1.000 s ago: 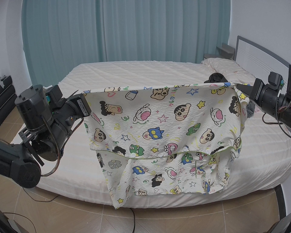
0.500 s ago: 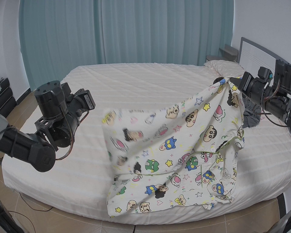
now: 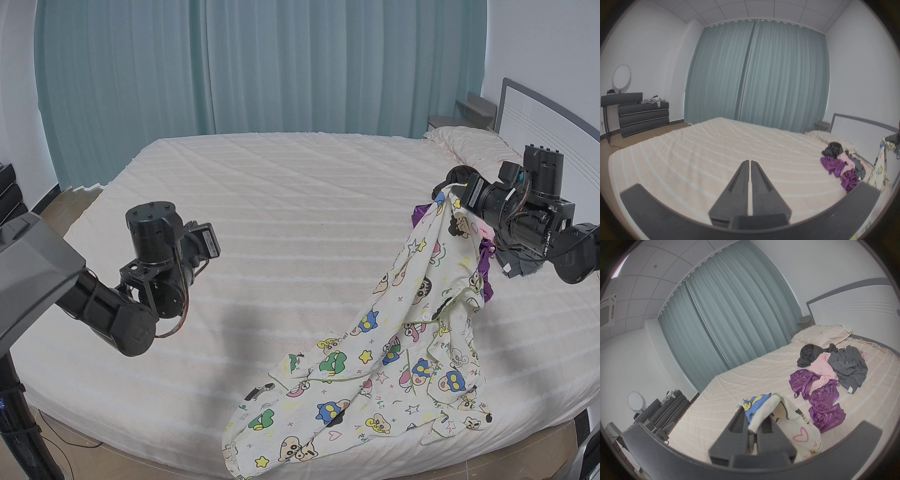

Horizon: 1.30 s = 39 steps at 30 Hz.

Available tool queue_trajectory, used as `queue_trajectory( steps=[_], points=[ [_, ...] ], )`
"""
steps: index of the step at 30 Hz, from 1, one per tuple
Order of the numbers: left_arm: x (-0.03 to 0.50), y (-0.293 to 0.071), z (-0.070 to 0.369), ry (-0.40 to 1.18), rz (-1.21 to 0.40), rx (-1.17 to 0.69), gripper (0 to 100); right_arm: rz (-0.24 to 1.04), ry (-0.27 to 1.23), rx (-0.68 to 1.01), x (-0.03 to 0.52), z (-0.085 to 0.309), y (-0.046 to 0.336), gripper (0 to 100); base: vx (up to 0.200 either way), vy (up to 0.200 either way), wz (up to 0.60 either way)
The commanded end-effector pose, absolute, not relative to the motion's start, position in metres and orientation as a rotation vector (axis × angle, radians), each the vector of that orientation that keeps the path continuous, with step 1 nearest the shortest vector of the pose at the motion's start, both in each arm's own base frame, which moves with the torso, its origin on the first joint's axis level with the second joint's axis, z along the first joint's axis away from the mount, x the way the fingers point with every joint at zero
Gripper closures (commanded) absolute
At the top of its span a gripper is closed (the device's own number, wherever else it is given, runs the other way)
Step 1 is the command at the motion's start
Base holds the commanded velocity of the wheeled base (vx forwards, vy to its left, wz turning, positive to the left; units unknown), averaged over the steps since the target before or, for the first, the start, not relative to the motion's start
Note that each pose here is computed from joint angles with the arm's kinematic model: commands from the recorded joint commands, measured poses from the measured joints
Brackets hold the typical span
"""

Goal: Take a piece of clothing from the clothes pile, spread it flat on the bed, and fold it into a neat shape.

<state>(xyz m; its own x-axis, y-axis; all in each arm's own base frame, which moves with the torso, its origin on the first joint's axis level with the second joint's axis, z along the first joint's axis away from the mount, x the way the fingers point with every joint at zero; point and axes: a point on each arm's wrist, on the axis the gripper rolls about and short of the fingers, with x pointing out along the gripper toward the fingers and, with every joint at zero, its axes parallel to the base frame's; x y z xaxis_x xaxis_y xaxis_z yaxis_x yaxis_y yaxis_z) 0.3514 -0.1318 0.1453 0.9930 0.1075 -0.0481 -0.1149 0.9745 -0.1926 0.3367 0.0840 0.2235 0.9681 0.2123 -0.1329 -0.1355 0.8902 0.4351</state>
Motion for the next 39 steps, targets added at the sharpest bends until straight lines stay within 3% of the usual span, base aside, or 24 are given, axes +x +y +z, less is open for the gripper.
queue_trajectory(
  steps=[1, 8, 21, 28, 29, 39],
  points=[
    [0.353, -0.137, 0.103, 0.158, 0.110, -0.146, 100, 0.171, 0.243, 0.424, 0.339, 0.200, 0.088, 100, 0.000, 0.000, 0.00],
    [0.352, -0.147, 0.068, 0.265, 0.100, -0.164, 100, 0.135, 0.291, 0.414, 0.344, 0.183, 0.082, 100, 0.000, 0.000, 0.00],
    [0.333, -0.176, 0.043, 0.570, -0.249, -0.294, 100, 0.103, 0.389, 0.402, 0.329, 0.156, 0.077, 100, 0.000, 0.000, 0.00],
    [0.334, -0.181, 0.049, 0.683, -0.341, -0.363, 100, 0.103, 0.405, 0.403, 0.325, 0.152, 0.075, 100, 0.000, 0.000, 0.00],
    [0.334, -0.183, 0.049, 0.691, -0.354, -0.381, 0, 0.101, 0.406, 0.402, 0.325, 0.152, 0.075, 100, 0.000, 0.000, 0.00],
    [0.327, -0.222, 0.046, 0.769, -0.494, -0.484, 0, 0.098, 0.410, 0.403, 0.324, 0.151, 0.075, 100, 0.000, 0.000, 0.00]
  ],
)
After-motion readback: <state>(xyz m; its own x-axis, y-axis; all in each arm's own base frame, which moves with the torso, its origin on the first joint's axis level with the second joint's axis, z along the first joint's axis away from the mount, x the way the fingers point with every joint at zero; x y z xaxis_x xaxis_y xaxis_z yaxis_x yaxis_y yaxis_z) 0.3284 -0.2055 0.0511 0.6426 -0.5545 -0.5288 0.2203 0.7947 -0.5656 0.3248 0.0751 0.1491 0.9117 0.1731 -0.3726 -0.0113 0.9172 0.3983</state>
